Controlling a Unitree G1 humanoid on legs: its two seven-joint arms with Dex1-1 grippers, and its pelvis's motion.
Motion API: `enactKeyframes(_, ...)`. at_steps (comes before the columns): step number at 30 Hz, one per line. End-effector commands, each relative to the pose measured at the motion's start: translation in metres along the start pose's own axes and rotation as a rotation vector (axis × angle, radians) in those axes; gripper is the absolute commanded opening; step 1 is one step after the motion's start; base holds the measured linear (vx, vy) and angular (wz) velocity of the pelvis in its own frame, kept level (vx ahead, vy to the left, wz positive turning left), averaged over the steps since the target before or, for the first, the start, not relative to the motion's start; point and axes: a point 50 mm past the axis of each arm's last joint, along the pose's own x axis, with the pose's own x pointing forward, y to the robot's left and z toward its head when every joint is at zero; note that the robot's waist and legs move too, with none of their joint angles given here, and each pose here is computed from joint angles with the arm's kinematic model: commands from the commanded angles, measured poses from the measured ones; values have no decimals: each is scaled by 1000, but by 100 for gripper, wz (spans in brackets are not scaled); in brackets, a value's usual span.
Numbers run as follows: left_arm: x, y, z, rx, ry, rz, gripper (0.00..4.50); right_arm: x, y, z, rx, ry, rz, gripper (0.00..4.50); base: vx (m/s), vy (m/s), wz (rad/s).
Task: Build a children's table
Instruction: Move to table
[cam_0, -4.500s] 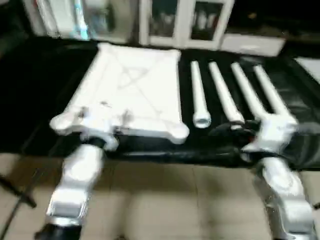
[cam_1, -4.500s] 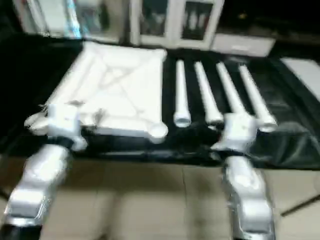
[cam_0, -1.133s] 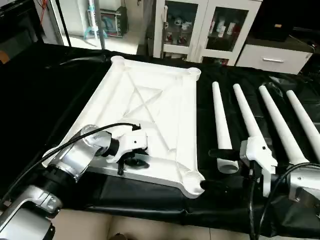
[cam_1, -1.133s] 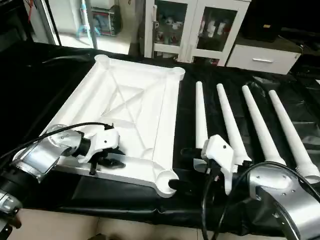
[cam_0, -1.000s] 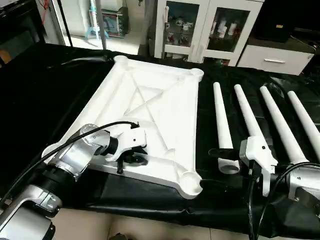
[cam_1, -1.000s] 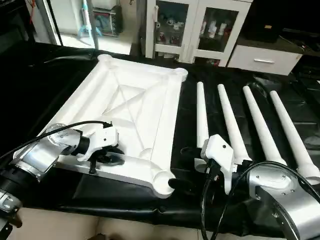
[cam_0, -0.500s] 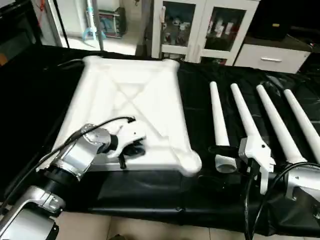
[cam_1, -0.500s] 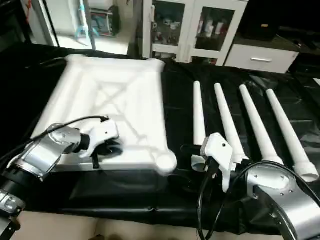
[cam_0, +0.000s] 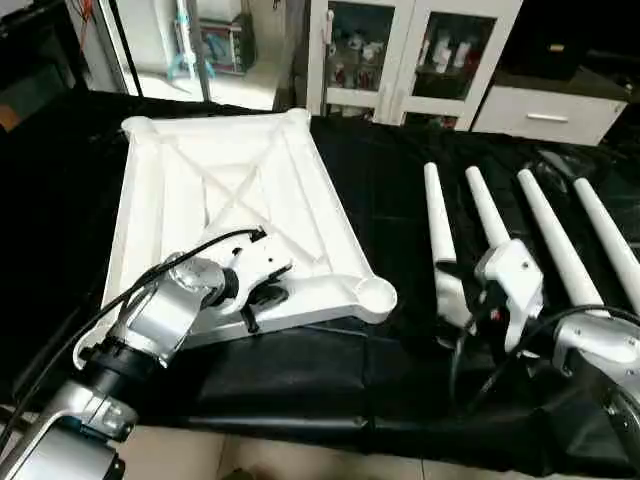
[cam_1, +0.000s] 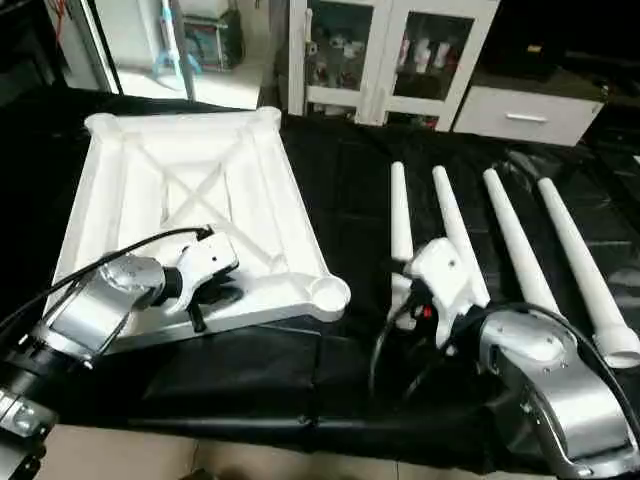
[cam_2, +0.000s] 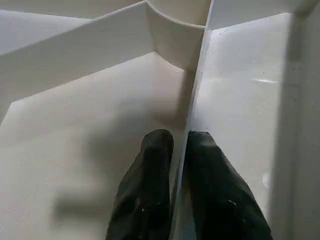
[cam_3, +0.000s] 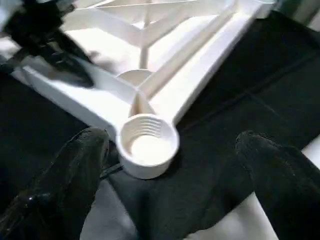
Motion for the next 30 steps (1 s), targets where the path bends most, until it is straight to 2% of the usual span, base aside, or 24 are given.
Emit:
enactKeyframes(1,8,-10,-6,17,30,-3,37,-2,-5,0,8,11,-32,442,0,0,0)
enactKeyframes(9,6,-13,0,27,7,-14,34,-1,-12,1,8,14,-94,442,0,0,0)
enactKeyframes(10,6,-13,1,25,7,-13,69,-1,-13,1,10,15,-101,442,0,0,0)
enactKeyframes(12,0,-14,6,9,-24,-40,103,-2,-17,2,47,14,-131,442,0,0,0)
enactKeyframes(15,-2,-14,9,5,-45,-40,135,-3,-18,2,64,16,-139,442,0,0,0)
enactKeyframes(17,-4,-13,20,-10,-99,-23,143,-4,-20,1,94,33,-157,442,0,0,0)
enactKeyframes(18,-4,-13,20,-10,-99,-23,149,-4,-20,1,94,33,-157,442,0,0,0)
enactKeyframes(21,-12,-7,32,-1,-149,12,174,-4,-27,1,173,63,-221,442,0,0,0)
enactKeyframes(26,-23,0,35,-4,-168,39,178,1,-33,4,228,81,-251,446,0,0,0)
enactKeyframes(28,-34,5,37,-28,-243,32,178,11,-45,7,308,91,-305,446,0,0,0)
enactKeyframes(30,-39,6,39,-33,-286,27,178,16,-50,8,328,108,-329,446,0,0,0)
